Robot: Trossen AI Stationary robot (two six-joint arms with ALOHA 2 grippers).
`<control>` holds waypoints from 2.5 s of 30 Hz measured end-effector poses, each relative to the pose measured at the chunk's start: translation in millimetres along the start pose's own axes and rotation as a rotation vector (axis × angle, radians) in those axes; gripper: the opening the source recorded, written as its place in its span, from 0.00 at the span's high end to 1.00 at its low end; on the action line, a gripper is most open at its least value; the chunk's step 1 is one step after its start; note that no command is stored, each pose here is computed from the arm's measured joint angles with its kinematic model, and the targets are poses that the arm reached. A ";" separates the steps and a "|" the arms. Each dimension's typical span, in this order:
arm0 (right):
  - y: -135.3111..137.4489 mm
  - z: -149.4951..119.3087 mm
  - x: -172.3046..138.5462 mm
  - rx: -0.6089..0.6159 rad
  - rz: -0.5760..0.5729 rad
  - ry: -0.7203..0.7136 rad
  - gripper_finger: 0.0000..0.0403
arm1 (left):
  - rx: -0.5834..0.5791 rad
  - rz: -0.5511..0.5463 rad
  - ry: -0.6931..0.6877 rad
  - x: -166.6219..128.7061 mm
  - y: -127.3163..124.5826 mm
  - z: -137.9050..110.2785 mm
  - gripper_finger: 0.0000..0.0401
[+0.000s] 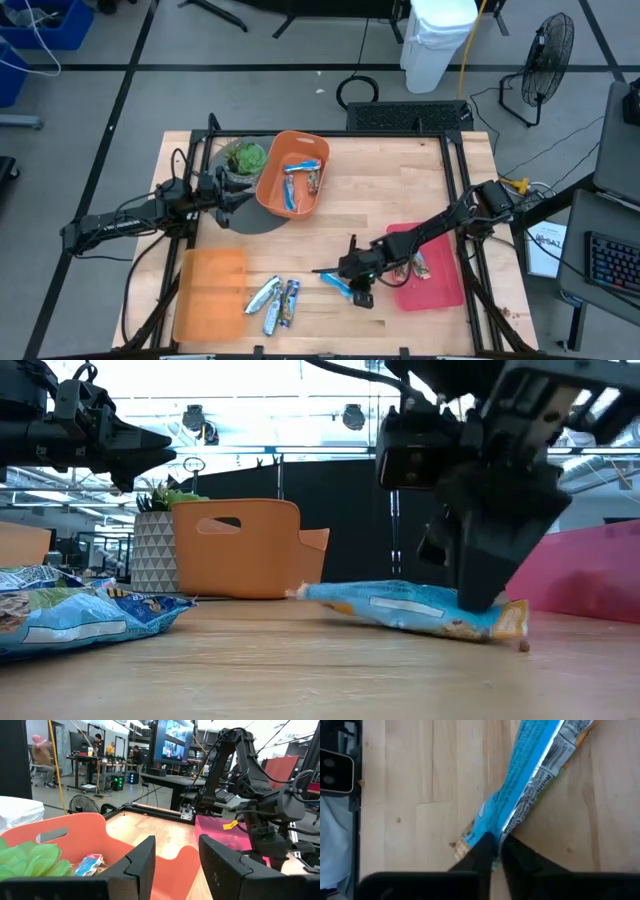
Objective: Pick and place Granola Bars by type
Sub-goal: Put the yellow granola bar into the red bin
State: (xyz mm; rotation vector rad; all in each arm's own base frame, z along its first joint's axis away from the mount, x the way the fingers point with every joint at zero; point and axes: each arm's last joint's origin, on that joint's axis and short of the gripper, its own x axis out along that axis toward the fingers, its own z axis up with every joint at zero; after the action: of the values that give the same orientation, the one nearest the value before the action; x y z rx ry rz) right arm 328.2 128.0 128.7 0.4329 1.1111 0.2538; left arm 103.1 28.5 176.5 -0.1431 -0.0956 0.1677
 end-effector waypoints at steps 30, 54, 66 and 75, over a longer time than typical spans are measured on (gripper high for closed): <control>8.2 -24.6 -117.3 -0.208 -0.423 -0.133 1.00 | 0.000 0.000 -0.001 0.0 0.0 0.1 0.62; -33.1 -112.7 -194.8 -0.100 -0.289 -0.485 1.00 | 0.000 0.000 -0.001 0.0 0.0 0.1 0.62; -52.4 -138.1 -182.8 -0.191 -0.244 -0.651 1.00 | 0.000 0.000 -0.001 0.0 0.0 0.1 0.62; -47.4 -147.9 -203.8 0.047 -0.085 -0.537 1.00 | 0.000 0.000 -0.001 0.0 0.0 0.1 0.62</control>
State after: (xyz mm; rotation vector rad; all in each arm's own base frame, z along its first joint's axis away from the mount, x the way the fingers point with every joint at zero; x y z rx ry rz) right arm 106.6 33.7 216.4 0.4604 0.6075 0.0295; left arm 103.1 28.5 176.6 -0.1429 -0.0961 0.1676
